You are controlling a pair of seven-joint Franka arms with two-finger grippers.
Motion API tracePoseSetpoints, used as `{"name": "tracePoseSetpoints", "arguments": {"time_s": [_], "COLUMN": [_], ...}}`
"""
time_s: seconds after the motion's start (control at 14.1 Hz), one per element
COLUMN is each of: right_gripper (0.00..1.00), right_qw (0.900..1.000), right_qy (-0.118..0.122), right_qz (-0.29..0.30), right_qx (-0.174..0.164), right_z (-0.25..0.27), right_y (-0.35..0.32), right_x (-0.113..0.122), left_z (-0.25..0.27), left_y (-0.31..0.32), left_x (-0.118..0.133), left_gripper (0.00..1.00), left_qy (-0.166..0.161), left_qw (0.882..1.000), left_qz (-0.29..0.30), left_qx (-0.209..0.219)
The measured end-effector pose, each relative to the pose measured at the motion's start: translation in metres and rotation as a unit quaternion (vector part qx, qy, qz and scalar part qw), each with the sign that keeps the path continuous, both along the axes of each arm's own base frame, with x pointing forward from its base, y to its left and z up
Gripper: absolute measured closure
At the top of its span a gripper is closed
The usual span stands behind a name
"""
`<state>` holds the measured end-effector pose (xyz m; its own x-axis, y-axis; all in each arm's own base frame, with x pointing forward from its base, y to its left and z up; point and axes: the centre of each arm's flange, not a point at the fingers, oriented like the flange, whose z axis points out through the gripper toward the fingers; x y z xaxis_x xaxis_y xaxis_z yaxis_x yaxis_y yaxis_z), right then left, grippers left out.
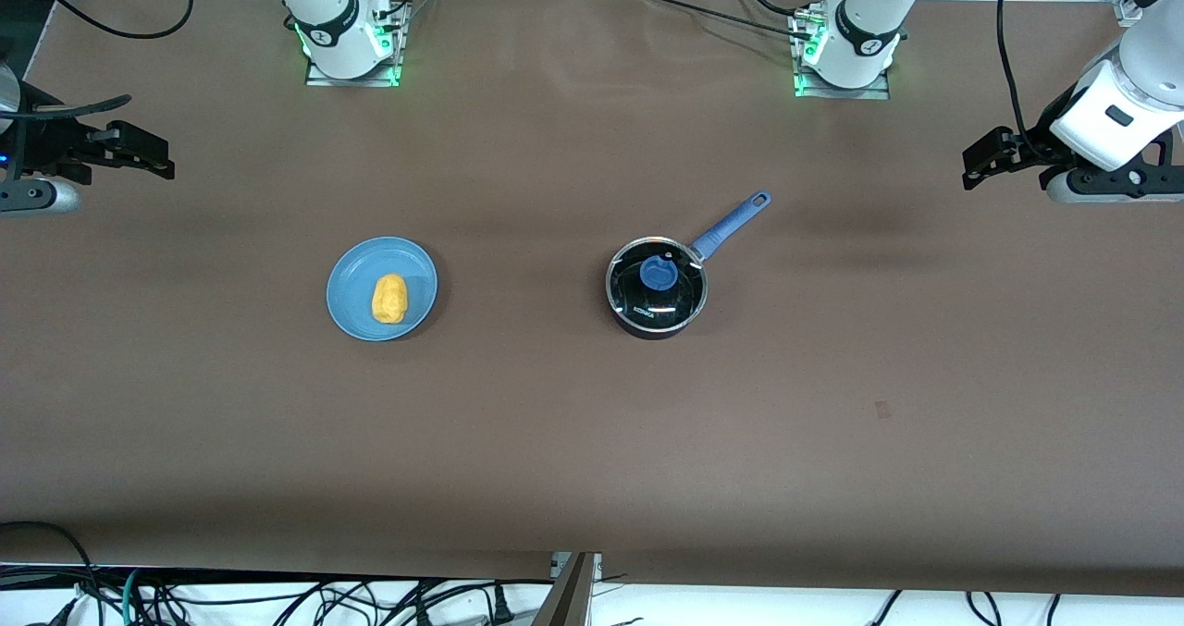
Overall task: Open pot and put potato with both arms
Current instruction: 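Move the right gripper toward the plate while the left gripper approaches the pot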
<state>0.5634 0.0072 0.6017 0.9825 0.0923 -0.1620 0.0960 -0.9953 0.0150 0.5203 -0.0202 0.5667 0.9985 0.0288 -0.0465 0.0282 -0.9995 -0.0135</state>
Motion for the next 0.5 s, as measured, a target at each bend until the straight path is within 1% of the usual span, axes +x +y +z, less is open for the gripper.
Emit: {"name": "tracePoseSetpoints", "arguments": {"time_s": [0.21,0.5], "right_gripper": [0.00,0.00], "right_qw": [1.000,1.000], "right_qy": [-0.002,-0.003], "right_qz": [0.000,0.000], "right_qx": [0.000,0.000], "right_z": [0.0003,0.0005], "right_y": [0.0002,0.0000], "right_x": [0.0005,0.0008], "left_z": [0.0006,0.0018], "left_y": [0.0036,0.0076], "left_x": [0.0037,0.0047], "left_gripper": [0.00,0.00], "left_qy": [-0.009,-0.012], "left_qw": [1.000,1.000], "left_qz": [0.003,0.007], "left_qx": [-0.001,-0.001]}}
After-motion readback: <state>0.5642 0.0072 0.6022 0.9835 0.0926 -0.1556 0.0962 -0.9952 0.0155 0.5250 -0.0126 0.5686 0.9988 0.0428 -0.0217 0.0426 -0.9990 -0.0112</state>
